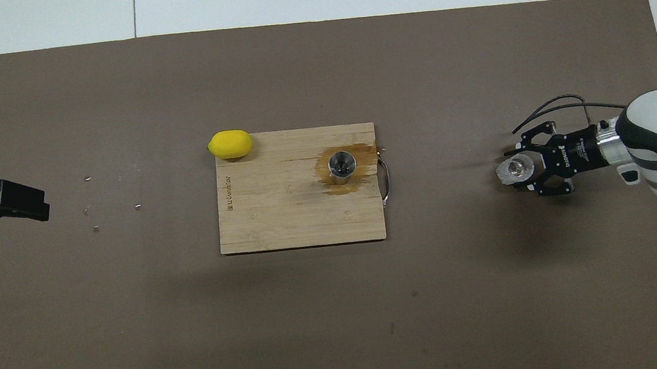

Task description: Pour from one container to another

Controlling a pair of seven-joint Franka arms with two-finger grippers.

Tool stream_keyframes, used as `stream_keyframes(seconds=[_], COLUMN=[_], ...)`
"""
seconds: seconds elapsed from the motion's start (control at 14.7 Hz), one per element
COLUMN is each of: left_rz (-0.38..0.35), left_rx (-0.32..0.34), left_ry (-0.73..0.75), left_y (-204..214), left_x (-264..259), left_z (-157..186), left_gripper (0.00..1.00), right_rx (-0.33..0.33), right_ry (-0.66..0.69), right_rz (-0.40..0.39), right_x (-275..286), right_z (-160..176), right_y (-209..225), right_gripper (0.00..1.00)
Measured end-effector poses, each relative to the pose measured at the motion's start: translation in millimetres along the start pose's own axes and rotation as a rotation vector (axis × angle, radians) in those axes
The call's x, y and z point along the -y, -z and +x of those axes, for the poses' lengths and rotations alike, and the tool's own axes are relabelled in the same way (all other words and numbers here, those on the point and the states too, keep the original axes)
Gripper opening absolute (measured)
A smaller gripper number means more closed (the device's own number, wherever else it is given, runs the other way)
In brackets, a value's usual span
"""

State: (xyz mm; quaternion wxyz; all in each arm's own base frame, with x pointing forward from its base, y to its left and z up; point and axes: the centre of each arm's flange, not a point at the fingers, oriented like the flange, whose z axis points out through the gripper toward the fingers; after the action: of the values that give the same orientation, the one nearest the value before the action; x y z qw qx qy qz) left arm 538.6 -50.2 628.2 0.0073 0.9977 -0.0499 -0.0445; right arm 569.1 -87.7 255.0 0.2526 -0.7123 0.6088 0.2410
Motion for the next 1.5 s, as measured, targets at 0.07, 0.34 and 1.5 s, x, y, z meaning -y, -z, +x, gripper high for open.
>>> stream_keyframes(seconds=[0.07,0.34,1.5], left_rz=[0.0,0.0,0.0], left_rx=[0.0,0.0,0.0], left_ry=[0.0,0.0,0.0], left_y=[0,0,0], left_x=[0,0,0], left_z=[0,0,0], left_gripper=[1.0,1.0,1.0], right_rx=[-0.009,-0.152,-0.528], right_ry=[0.008,0.132,1.034], right_rz=[-0.005,-0.102,-0.469], right_x=[0,-2,22], right_z=[0,-3,-285], right_y=[1,23,110], right_gripper=[0.87,1.0,1.0])
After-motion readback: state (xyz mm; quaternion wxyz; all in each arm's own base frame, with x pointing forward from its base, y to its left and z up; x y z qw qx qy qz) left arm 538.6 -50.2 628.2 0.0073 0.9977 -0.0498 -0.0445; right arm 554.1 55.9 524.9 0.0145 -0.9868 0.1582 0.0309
